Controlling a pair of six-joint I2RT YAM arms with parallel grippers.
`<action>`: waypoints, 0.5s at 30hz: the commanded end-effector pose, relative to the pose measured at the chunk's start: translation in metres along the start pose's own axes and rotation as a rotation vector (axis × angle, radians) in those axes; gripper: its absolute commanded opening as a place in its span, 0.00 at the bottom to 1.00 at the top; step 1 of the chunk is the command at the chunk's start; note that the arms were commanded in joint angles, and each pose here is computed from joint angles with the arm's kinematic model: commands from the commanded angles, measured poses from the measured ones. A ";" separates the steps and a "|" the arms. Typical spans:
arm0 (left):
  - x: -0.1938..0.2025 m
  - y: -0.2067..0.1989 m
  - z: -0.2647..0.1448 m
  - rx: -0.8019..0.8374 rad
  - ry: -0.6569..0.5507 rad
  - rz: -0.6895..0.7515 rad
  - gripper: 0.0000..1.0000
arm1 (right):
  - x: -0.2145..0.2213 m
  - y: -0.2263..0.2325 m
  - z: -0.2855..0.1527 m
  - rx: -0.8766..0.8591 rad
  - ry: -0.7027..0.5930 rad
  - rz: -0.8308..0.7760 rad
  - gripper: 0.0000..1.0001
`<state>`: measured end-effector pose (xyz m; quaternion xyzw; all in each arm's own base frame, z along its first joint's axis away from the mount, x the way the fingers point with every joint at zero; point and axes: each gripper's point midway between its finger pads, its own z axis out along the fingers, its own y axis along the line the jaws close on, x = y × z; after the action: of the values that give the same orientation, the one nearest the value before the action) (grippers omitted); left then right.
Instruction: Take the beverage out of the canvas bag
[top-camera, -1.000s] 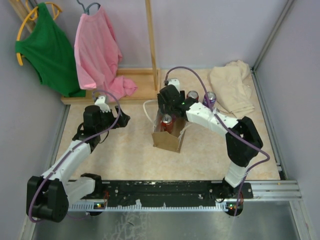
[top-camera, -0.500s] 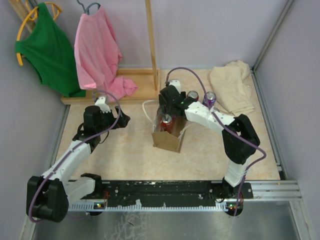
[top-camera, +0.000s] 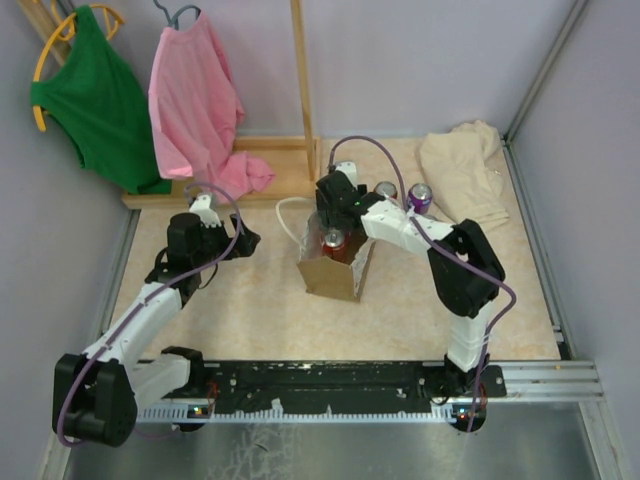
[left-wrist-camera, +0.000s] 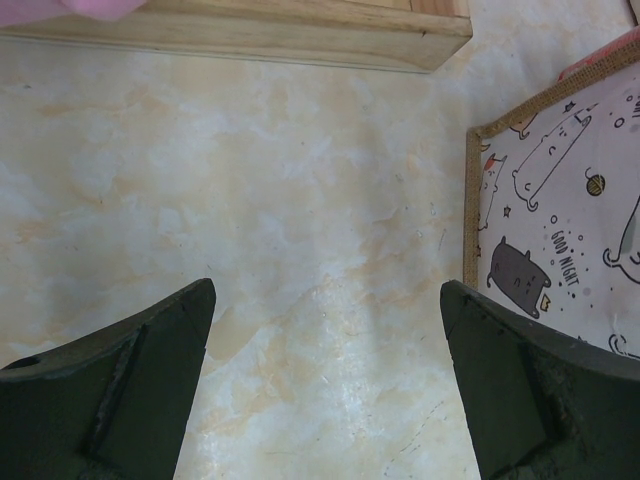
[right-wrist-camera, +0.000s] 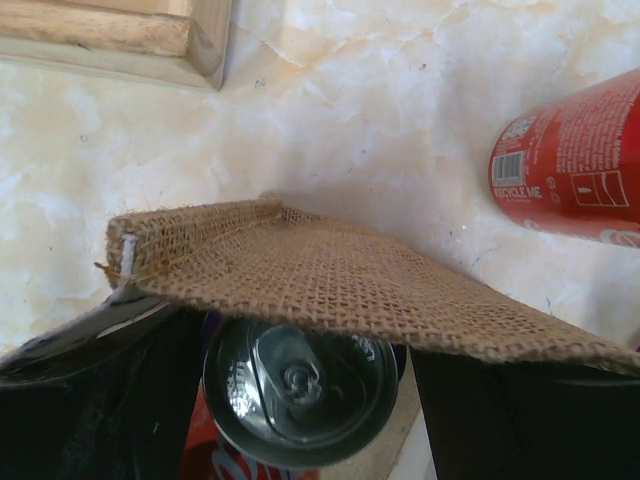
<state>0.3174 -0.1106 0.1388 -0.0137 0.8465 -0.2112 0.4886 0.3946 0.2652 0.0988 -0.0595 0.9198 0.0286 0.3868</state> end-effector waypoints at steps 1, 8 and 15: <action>-0.002 -0.004 -0.002 0.017 -0.016 0.004 1.00 | -0.013 0.005 0.011 0.000 -0.030 0.035 0.75; 0.000 -0.003 -0.002 0.012 -0.013 0.004 1.00 | -0.002 0.003 0.020 0.017 -0.006 0.021 0.50; 0.002 -0.003 0.000 0.013 -0.006 0.001 1.00 | -0.010 -0.002 0.008 0.009 -0.056 0.017 0.14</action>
<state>0.3167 -0.1105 0.1382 -0.0141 0.8466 -0.2114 0.4883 0.4002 0.2680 0.0870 -0.0576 0.9209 0.0245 0.3848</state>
